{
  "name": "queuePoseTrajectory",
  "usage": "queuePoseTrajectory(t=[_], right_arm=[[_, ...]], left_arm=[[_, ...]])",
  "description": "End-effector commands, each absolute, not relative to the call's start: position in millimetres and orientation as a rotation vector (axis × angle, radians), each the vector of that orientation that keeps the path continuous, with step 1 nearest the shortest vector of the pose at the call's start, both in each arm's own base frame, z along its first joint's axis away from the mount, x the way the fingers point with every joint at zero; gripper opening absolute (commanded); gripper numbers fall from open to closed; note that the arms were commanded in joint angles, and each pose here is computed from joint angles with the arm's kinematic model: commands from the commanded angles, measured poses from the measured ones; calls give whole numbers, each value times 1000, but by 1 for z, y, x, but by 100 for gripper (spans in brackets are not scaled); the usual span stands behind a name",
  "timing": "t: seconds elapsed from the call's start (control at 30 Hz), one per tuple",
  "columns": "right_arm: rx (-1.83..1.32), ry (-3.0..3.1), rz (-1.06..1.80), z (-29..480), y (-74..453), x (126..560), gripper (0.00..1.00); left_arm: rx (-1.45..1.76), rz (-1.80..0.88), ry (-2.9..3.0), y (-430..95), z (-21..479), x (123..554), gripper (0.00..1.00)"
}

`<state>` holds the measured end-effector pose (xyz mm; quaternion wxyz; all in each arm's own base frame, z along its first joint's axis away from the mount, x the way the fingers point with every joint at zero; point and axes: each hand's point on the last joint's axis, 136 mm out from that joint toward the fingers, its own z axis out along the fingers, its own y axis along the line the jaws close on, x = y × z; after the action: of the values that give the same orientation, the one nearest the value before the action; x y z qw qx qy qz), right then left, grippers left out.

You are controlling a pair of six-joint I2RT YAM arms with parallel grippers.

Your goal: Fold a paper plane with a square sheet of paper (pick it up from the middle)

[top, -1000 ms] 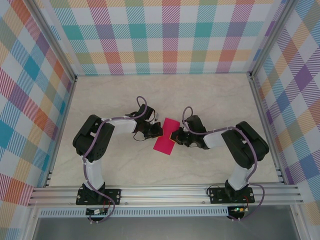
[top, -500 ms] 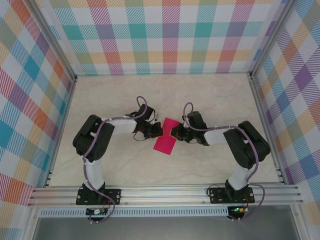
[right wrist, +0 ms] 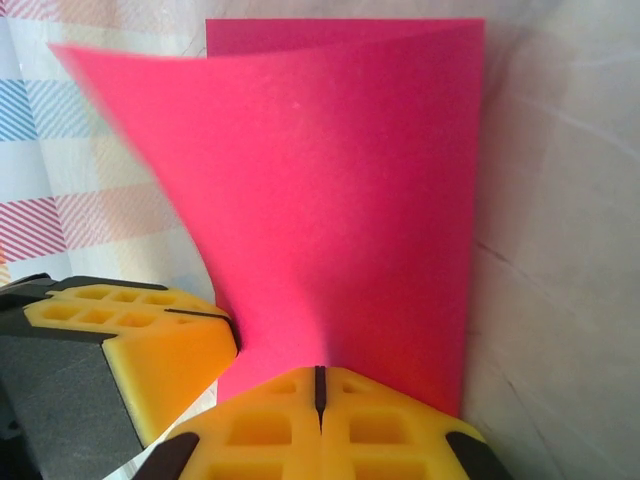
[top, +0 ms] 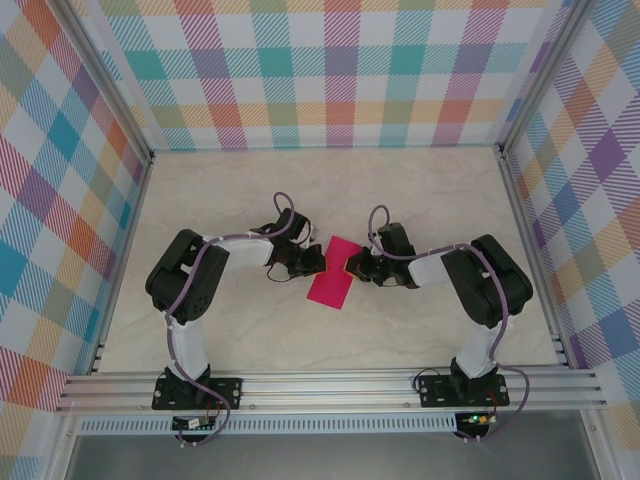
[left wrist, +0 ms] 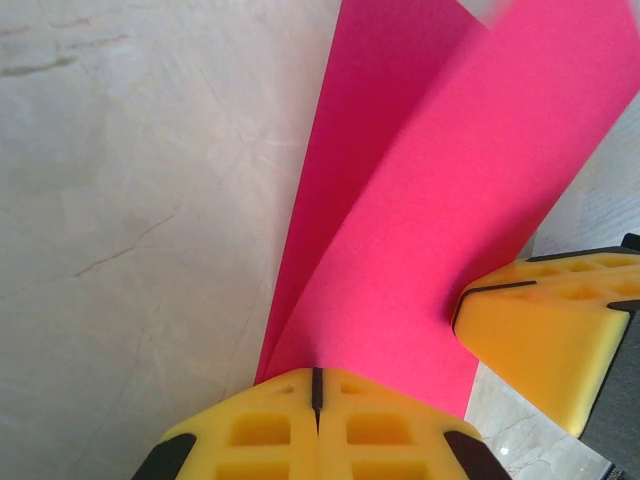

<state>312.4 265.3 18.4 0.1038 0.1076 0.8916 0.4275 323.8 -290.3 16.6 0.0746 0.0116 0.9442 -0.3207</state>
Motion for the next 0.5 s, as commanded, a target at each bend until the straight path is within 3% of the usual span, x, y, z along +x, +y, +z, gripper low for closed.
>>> queuePoseTrajectory(t=[0.0, 0.23, 0.47], right_arm=[[310, 2648, 1251, 14, 262, 312, 0], [243, 2555, 1307, 57, 263, 332, 0], [232, 2611, 1246, 31, 259, 341, 0]], left_arm=[[-20, -641, 3066, -252, -53, 286, 0], [-16, -631, 3069, -250, -53, 285, 0], [-19, -621, 3075, -249, -55, 284, 0]])
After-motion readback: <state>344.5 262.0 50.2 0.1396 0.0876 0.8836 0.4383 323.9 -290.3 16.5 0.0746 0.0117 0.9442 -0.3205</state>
